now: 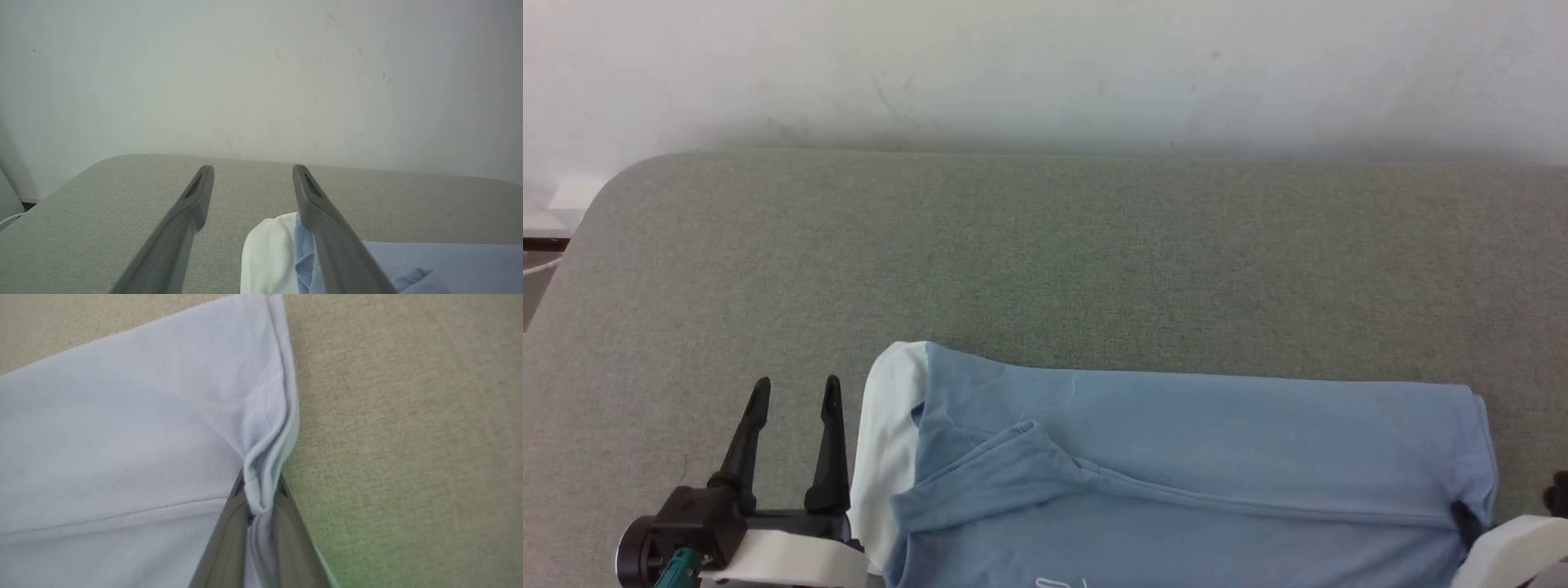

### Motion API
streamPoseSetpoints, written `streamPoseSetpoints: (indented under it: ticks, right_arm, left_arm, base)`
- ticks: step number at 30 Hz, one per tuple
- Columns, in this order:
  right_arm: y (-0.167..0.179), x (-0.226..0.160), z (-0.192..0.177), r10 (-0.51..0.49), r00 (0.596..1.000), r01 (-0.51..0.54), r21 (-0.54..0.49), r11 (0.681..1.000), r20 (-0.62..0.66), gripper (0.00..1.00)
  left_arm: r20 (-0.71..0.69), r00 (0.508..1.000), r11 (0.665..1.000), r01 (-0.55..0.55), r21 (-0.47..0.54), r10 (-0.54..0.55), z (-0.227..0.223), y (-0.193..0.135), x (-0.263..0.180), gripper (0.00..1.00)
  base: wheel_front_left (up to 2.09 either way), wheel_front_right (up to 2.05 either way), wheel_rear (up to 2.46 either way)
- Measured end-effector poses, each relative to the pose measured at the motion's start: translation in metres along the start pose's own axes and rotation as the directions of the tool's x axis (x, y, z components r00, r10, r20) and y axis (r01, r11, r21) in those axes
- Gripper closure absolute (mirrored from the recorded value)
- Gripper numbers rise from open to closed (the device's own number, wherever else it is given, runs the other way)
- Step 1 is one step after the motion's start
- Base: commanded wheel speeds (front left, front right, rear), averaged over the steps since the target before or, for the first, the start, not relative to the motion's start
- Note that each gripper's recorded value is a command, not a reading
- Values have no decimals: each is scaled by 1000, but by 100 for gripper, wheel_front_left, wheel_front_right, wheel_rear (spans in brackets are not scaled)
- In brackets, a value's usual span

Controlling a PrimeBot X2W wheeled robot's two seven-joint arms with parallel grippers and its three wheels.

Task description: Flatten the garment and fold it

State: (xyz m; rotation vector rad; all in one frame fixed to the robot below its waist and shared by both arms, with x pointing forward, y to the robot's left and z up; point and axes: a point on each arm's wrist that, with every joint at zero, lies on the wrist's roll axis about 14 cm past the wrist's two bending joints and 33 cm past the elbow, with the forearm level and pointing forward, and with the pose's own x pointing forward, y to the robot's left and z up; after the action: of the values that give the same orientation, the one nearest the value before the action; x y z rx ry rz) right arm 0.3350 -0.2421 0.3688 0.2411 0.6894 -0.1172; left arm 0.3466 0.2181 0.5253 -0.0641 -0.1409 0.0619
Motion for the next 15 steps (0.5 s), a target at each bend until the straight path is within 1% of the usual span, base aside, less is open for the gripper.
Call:
streamPoseSetpoints:
  ticks: [3,6,8,10,12,15]
  right_arm:
    - [-18,-5,13,-39,998,40,-8,999,46,100]
    - [-50,-13,33,-114,988,116,-16,993,99,100]
    - [-72,-19,45,-163,979,170,-46,984,123,100]
    - [-84,-23,53,-192,972,205,-87,975,136,100]
    - [-85,-24,57,-192,971,208,-109,972,143,100]
    - [-69,-23,64,-147,977,169,-134,976,157,100]
  left_arm:
    - [8,1000,1000,7,-5,-7,2,-3,0,0]
    - [16,1000,1000,22,-4,-22,5,-6,0,0]
    - [21,999,1000,26,-6,-26,6,-8,0,0]
    - [30,999,1000,27,-7,-26,9,-8,0,0]
    - [35,999,1000,26,-7,-26,10,-8,0,0]
    - [42,999,1000,24,-7,-23,13,-7,-1,0]
  base:
    - [0,0,0]
    - [0,0,0]
    - [0,0,0]
    - [0,0,0]
    - [0,0,0]
    - [0,0,0]
